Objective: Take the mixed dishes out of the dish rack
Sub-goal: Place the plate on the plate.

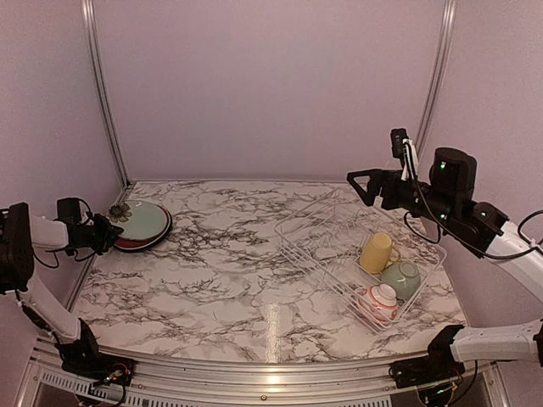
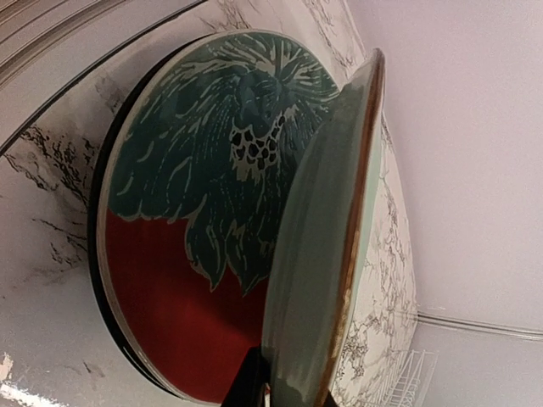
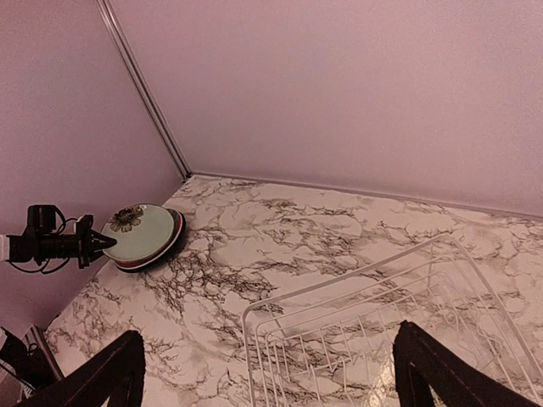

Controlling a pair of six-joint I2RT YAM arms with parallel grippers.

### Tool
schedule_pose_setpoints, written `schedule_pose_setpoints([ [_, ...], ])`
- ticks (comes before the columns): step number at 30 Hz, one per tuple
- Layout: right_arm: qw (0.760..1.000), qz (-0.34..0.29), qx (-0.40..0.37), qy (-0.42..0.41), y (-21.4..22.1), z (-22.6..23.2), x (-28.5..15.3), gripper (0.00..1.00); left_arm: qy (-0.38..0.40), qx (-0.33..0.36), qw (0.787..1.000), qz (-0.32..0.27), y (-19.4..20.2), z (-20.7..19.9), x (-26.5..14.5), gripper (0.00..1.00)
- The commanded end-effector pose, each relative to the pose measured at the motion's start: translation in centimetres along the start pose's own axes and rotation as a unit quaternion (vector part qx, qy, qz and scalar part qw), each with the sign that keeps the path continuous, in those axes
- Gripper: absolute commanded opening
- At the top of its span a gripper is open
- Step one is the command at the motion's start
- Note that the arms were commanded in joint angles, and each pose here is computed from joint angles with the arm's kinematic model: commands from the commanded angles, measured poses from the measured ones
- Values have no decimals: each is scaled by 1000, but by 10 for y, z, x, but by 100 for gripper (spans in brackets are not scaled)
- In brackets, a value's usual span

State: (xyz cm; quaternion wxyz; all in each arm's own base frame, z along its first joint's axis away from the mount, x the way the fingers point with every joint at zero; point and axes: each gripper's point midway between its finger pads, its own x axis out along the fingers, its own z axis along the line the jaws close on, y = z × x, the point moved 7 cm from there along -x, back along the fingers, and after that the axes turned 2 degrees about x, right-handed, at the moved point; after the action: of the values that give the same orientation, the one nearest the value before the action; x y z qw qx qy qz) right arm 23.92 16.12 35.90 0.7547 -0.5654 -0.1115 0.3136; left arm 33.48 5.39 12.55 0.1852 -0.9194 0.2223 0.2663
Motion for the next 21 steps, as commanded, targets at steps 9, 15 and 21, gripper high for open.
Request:
schedule_pose_setpoints([
  [9,1000,5,-3,9,9,-7,-4,98,4,24,1000,-13,-19,-9,11,8],
  [15,1000,7,-2,10,12,-9,-2,98,-27,39,999,10,-16,-2,16,35],
  [21,1000,19,1,11,17,-11,5,99,-106,91,990,10,-16,-2,5,55],
])
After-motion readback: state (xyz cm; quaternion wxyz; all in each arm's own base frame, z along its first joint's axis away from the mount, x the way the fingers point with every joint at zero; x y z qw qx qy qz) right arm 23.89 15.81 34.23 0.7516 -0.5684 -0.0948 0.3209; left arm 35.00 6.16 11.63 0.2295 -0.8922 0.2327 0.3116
